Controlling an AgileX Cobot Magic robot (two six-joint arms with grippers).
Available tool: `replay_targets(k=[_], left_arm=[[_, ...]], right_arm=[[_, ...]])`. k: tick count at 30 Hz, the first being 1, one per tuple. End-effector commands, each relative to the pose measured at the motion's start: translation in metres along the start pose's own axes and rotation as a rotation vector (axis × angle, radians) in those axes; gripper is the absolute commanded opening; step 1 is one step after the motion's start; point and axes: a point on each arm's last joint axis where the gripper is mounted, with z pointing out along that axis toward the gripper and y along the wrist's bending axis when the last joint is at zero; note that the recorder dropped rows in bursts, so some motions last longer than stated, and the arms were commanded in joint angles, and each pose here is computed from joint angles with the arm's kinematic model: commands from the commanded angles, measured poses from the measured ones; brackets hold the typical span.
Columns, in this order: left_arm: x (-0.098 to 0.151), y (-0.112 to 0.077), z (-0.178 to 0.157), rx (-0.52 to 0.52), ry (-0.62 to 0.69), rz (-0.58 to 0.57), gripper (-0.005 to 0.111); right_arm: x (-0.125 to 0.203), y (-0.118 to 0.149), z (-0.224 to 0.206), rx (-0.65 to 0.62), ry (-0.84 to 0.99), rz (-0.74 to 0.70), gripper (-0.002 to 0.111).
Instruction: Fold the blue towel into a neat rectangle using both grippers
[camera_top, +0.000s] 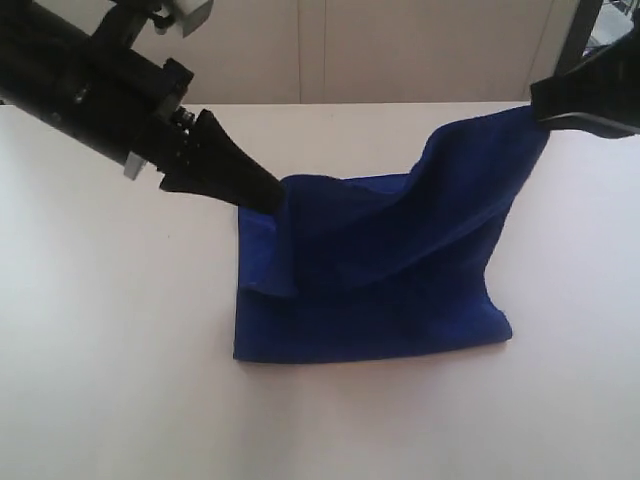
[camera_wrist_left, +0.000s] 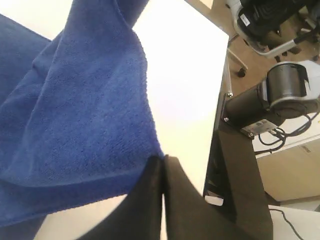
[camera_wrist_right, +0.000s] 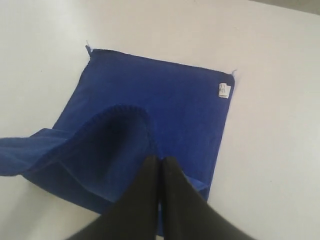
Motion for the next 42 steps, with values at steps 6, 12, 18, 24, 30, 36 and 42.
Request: replay_targets(k=[6,12,18,24,30,36,42], left_arm=[[0.018,-0.071,0.0,0.052,-0.007,0.076,0.0],[0.035,-0.096,0.0,0.079,0.001,0.064,0.0],[0.048,-0.113,-0.008,0.092,-0.023,0.027,0.0],[0.051,-0.131,-0.023,0.098,-0.073,0.055,0.0],[0.052,-0.133,-0.024,0.096,-0.073,0.042,0.0],[0.06,-0.125,-0.017,0.08,-0.061,0.008,0.0],[0.061,-0.114,-0.014,-0.014,-0.095,0.031,0.0]], right_arm=[[0.027,0.024,-0.057,-0.036,-0.032,-0.064,0.0],[0.044,0.04,-0.092,-0.069,-0.046,-0.104,0.0],[0.058,0.05,-0.115,-0.08,-0.073,-0.136,0.0],[0.067,0.056,-0.123,-0.111,-0.044,-0.145,0.0],[0.069,0.056,-0.119,-0.124,-0.033,-0.139,0.0],[0.073,0.051,-0.108,-0.105,-0.045,-0.124,0.0],[0.067,0.042,-0.103,-0.016,-0.103,-0.145,0.0]])
